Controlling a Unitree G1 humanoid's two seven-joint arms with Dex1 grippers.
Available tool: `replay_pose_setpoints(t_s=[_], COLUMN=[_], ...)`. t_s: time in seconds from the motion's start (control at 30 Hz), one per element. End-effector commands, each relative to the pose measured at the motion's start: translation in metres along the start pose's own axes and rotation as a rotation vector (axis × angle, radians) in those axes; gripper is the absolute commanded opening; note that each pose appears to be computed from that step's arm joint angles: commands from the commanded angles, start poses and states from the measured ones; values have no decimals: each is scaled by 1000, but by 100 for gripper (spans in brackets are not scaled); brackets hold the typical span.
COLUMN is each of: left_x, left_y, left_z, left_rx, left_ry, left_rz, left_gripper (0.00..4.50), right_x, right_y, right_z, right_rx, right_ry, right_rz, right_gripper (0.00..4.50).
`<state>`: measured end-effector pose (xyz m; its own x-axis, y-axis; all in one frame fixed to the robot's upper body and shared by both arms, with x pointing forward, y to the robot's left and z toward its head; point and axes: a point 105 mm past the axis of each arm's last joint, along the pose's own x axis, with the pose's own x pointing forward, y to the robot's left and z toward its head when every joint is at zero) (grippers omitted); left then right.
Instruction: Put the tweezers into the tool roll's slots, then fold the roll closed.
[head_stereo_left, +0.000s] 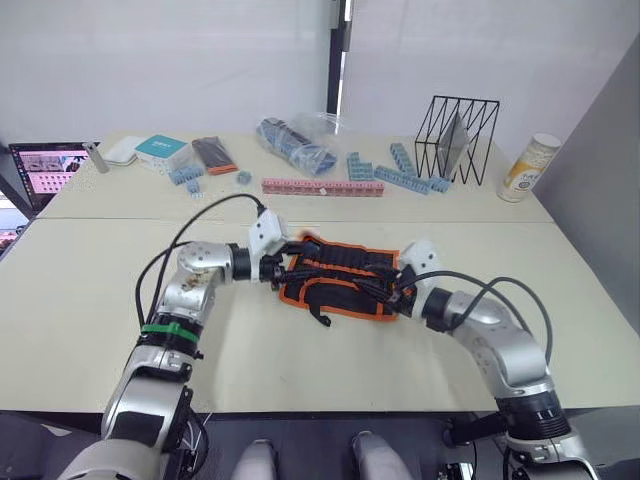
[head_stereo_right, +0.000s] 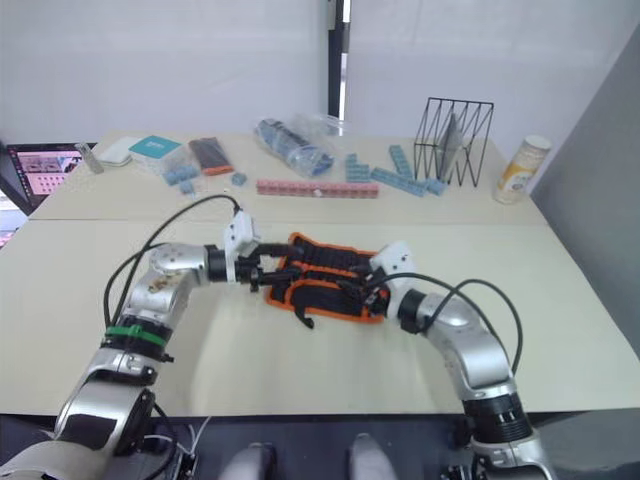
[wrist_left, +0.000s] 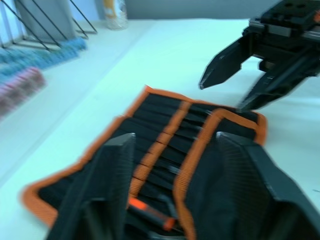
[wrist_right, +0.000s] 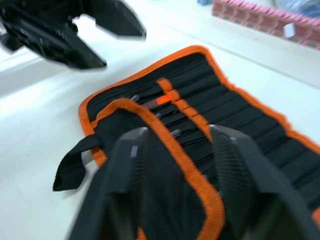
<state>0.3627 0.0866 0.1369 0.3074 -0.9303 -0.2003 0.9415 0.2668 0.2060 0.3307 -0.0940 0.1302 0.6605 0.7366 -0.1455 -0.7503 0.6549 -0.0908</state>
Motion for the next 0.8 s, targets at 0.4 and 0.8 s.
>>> replay_pose_setpoints(t_s=[0.4,0.8], left_x=[26,21], left_y=[-14,0], left_z=[-26,-84], left_rx=[11,-111], left_ry=[118,241], left_rz=[43,177], left_gripper=[2,2], right_x=[24,11], right_y=[20,-16], right_z=[-27,-66], right_rx=[-9,-104], right_ry=[48,150], right_rz=[-43,-215], right_gripper=[0,0])
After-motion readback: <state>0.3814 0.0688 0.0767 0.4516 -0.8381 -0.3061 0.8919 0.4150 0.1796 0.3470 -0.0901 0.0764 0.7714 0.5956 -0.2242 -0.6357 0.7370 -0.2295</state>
